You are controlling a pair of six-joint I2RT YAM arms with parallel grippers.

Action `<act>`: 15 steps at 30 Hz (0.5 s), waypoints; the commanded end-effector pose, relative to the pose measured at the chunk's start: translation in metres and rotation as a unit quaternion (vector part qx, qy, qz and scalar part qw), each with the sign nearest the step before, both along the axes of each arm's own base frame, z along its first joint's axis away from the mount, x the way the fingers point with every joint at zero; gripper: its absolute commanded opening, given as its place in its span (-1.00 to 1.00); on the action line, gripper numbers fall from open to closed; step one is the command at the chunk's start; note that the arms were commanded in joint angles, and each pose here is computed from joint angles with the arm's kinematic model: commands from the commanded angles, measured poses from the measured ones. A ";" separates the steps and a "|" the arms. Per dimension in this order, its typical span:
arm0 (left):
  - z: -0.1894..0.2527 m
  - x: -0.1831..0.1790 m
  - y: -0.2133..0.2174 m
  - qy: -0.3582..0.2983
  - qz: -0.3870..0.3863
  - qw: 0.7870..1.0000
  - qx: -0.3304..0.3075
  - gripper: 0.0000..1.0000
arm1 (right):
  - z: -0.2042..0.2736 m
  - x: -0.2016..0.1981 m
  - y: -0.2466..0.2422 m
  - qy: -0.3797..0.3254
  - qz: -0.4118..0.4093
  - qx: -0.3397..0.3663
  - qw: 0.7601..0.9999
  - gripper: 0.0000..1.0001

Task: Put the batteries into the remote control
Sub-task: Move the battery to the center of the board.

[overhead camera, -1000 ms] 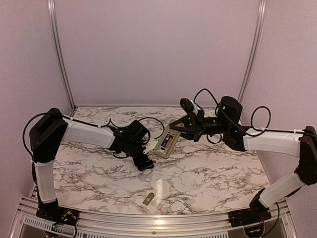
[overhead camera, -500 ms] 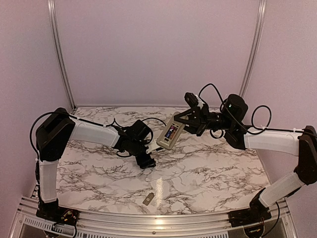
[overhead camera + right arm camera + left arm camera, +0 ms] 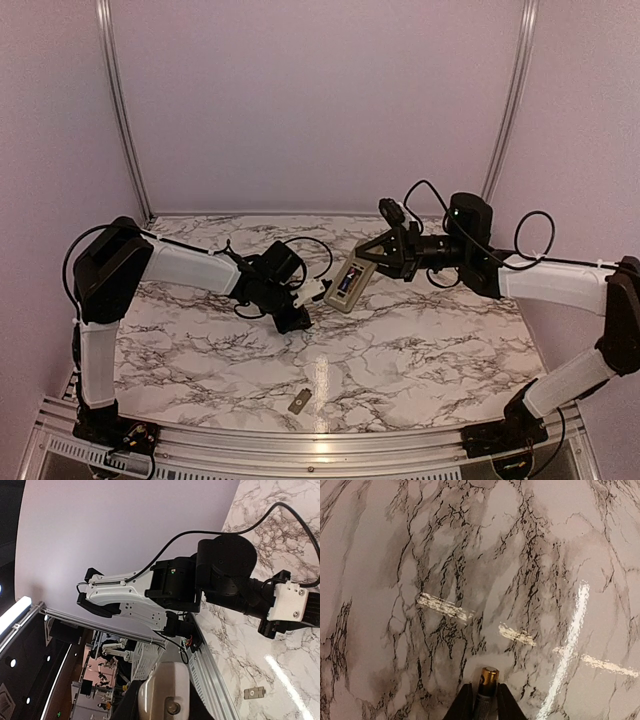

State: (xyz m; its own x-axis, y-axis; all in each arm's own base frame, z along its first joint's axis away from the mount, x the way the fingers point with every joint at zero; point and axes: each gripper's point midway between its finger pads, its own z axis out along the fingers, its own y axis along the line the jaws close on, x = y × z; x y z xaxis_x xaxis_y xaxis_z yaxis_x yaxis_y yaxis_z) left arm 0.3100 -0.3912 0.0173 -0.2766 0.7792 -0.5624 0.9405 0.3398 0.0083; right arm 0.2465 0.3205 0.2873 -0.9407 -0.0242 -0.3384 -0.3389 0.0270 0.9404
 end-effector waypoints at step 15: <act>-0.015 -0.061 0.102 0.101 0.159 0.977 0.100 -0.95 | -0.057 -0.003 -0.008 -0.081 0.017 -0.043 0.996 -1.00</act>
